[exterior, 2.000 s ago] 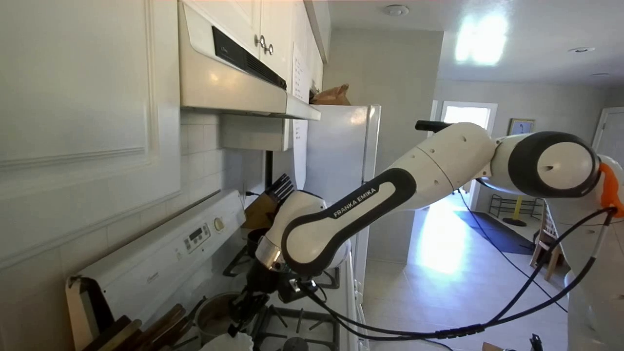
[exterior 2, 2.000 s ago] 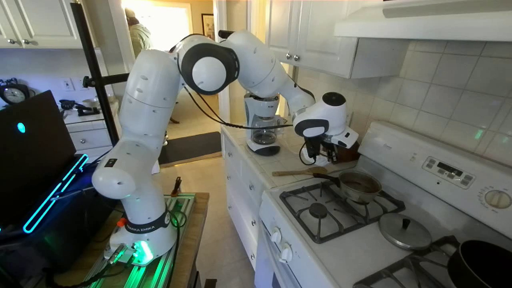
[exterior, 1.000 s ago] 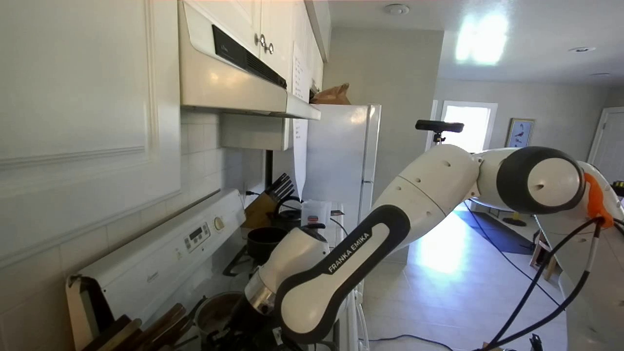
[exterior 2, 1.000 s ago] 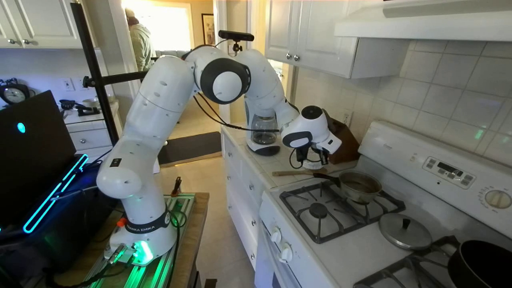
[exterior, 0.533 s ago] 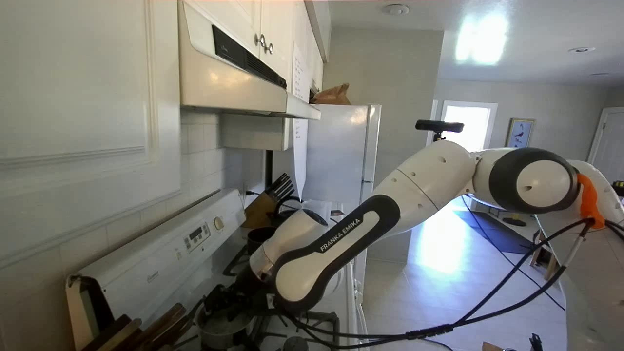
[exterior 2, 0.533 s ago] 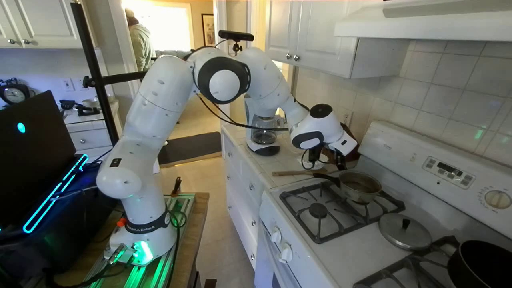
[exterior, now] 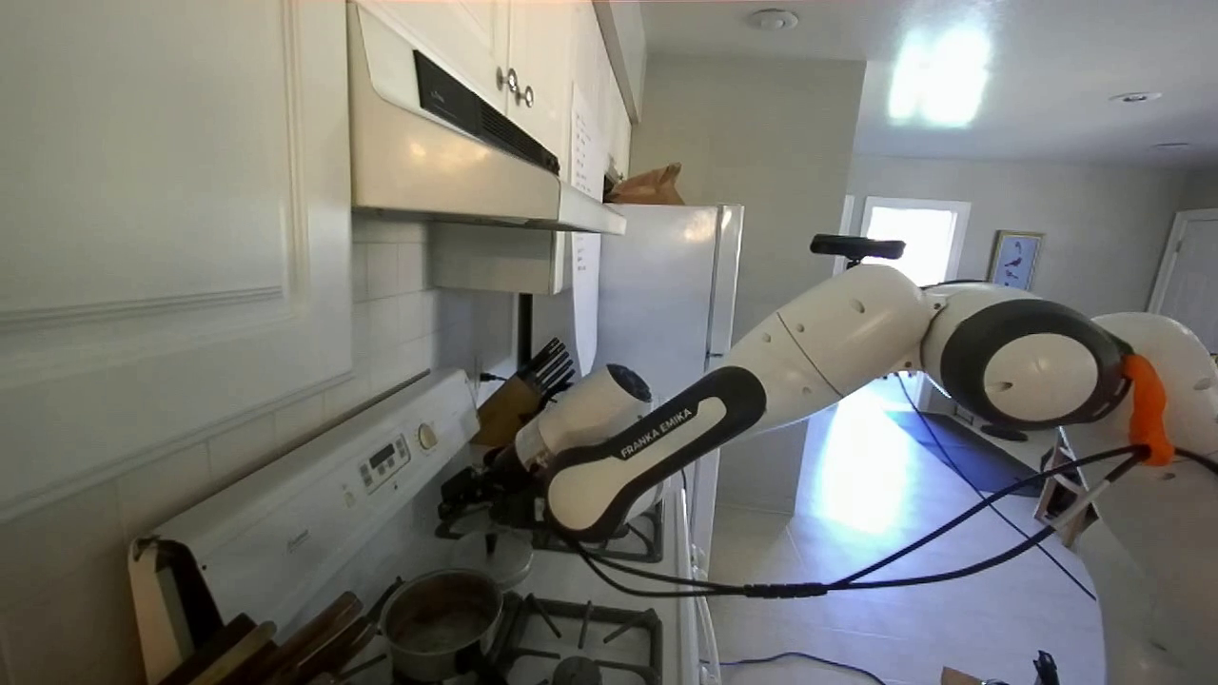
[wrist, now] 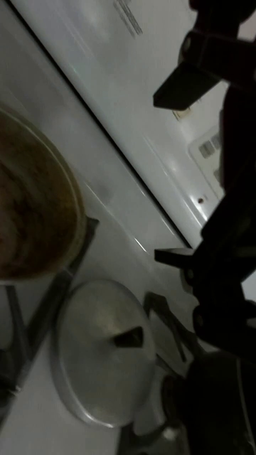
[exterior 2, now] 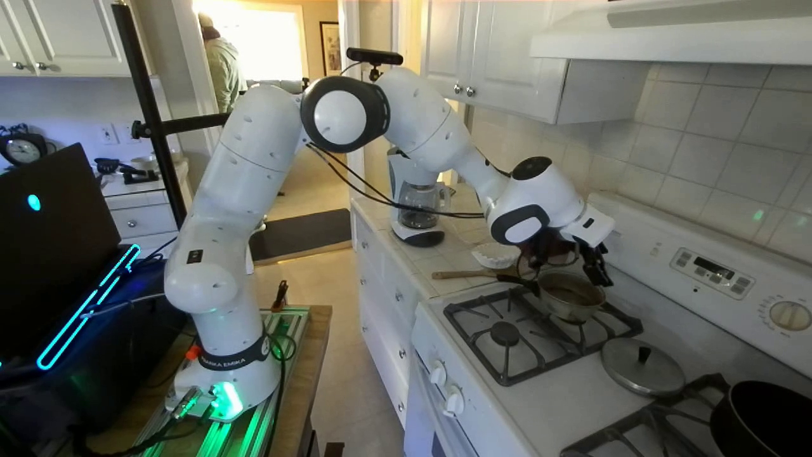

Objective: Remove the bowl from the plate and replace it with a lid

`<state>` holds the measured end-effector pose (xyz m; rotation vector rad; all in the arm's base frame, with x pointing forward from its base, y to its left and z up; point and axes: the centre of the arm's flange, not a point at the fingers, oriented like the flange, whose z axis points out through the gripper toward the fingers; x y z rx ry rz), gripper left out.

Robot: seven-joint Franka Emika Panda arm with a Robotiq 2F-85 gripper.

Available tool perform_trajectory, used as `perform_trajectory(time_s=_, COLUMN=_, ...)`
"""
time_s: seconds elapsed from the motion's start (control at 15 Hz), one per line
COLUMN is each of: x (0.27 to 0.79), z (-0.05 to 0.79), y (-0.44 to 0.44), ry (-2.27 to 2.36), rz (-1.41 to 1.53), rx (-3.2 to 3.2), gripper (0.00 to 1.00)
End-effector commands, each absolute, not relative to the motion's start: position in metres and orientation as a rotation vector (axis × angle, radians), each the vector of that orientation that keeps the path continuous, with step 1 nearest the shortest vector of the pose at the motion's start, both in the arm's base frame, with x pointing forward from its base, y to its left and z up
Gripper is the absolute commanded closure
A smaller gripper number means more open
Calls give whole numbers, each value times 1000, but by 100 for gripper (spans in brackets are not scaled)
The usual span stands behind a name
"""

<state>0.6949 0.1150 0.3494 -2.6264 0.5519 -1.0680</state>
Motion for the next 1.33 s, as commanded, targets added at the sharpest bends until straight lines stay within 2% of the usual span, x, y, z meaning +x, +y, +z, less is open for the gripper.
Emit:
perform_trajectory(time_s=0.0, x=717, z=357, y=96, ry=599, rz=-1214, rx=-2714, gripper=0)
perform_trajectory(time_s=0.27, x=737, z=343, y=74, ry=601, rz=-1219, rx=-2916, gripper=0)
perform_trajectory(time_s=0.6, x=764, z=301, y=67, ry=657, rz=-1010, rx=-3108, gripper=0)
perform_trajectory(time_s=1.27, x=807, z=258, y=58, ry=809, rz=-869, rx=-3163, gripper=0)
